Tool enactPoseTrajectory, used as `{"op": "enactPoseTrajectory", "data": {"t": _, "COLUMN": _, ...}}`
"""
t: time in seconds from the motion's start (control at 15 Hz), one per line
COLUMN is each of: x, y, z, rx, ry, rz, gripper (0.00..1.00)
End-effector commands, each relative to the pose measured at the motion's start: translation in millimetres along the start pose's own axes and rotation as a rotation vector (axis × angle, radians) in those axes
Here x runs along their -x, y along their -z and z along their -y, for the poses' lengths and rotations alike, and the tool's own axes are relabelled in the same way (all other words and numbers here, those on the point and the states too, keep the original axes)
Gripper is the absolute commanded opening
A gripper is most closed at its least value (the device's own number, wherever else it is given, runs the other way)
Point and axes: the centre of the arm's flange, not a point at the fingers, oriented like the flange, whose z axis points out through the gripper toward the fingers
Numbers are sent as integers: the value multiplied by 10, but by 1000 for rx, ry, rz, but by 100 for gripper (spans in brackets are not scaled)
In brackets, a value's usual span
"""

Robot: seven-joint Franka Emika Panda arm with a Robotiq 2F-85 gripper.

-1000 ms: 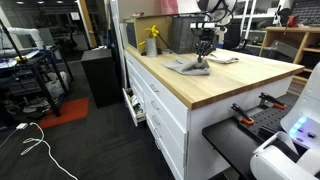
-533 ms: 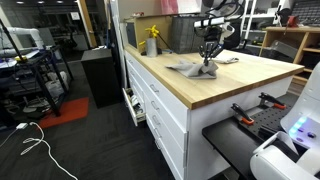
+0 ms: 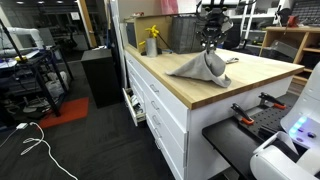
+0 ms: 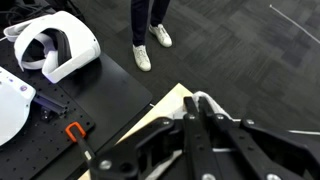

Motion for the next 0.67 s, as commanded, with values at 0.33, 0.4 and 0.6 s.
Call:
{"op": "enactPoseTrajectory", "data": {"t": 0.33, "x": 15, "y": 273, "z": 86, "rx": 46, "ry": 164, "rz": -37, "gripper": 79}}
{"op": "enactPoseTrajectory", "data": {"t": 0.4, "x": -89, "y": 347, "z": 110, "rx": 44, "ry": 160, "rz": -91, "gripper": 88}}
{"op": "enactPoseTrajectory", "data": {"t": 0.6, "x": -502, "y": 616, "z": 210, "rx": 12, "ry": 125, "rz": -285, "gripper": 100}}
